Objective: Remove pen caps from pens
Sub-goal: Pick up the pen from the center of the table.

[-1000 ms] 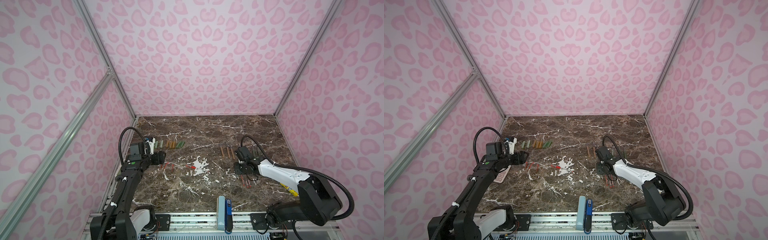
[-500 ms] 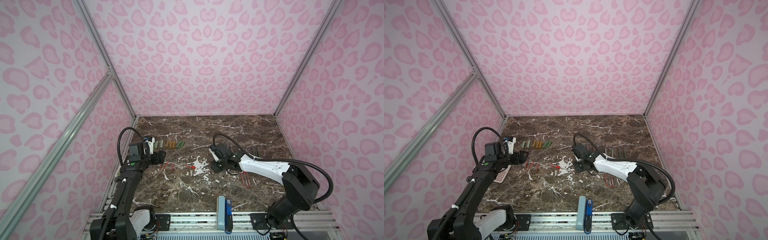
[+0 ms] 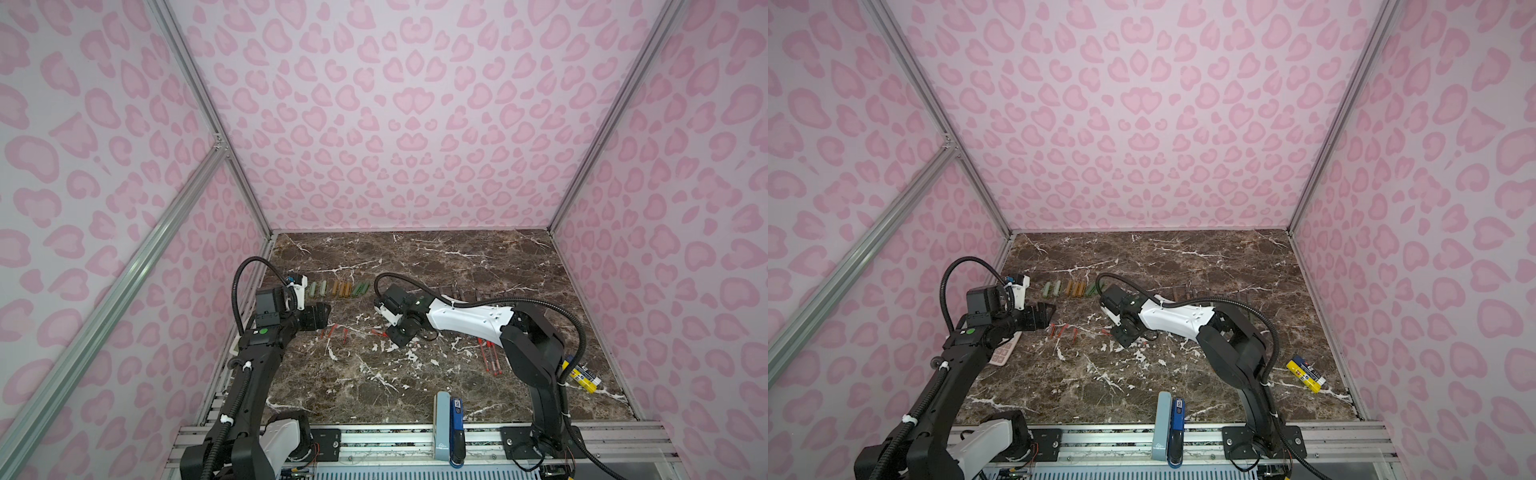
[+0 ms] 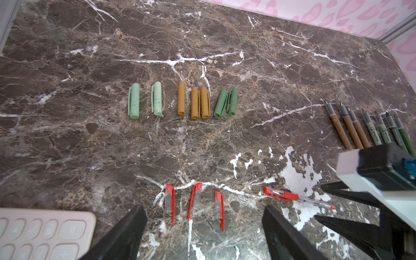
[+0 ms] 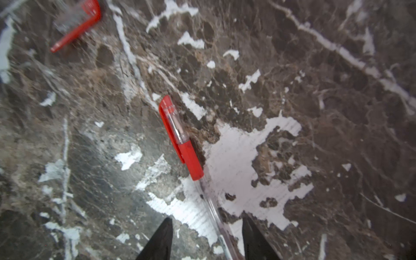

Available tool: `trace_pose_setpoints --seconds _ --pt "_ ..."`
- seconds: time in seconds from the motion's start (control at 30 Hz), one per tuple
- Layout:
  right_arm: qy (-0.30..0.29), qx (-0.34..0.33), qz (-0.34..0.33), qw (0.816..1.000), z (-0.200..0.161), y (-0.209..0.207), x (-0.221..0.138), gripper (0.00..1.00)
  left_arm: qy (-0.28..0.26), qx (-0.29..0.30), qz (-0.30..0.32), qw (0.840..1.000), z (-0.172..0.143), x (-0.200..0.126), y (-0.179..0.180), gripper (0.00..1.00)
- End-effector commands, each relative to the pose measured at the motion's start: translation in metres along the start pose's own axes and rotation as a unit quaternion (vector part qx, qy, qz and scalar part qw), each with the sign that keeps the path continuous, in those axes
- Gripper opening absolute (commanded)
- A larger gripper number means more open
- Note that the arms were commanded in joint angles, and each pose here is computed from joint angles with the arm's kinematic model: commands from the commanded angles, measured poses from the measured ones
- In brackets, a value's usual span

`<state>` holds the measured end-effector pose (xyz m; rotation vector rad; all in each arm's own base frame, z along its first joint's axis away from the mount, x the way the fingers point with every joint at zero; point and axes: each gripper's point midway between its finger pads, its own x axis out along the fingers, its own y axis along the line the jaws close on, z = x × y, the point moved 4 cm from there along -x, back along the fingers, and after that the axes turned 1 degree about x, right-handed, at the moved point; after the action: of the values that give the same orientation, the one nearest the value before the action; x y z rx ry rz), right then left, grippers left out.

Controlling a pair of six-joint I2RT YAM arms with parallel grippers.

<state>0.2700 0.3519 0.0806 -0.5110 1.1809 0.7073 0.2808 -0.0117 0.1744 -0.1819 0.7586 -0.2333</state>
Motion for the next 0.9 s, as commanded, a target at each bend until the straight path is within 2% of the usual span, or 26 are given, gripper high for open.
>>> trace_pose_setpoints --seconds 0.0,0.17,0.37,0.53,0.87 --pt "0.032 -0.021 -0.011 0.999 -0.006 -0.002 0.008 0.50 -0.008 0.005 -0.003 1.000 0.005 -0.002 -0.001 0.85" --pt "0.046 -0.026 0.003 0.999 -0.013 0.002 0.020 0.44 -0.012 0.008 -0.009 1.000 0.003 0.000 -0.001 0.85" --pt "0.059 -0.019 0.010 0.998 -0.015 0.004 0.029 0.29 -0.009 0.000 -0.011 1.000 0.006 -0.001 -0.001 0.85" --pt "0.067 -0.011 0.010 0.998 -0.018 0.000 0.038 0.21 -0.009 -0.001 -0.006 1.000 0.007 -0.002 0.000 0.85" --pt "0.034 0.005 0.010 0.999 -0.010 -0.007 0.020 0.05 -0.011 -0.004 -0.022 1.000 0.009 -0.004 -0.005 0.85"
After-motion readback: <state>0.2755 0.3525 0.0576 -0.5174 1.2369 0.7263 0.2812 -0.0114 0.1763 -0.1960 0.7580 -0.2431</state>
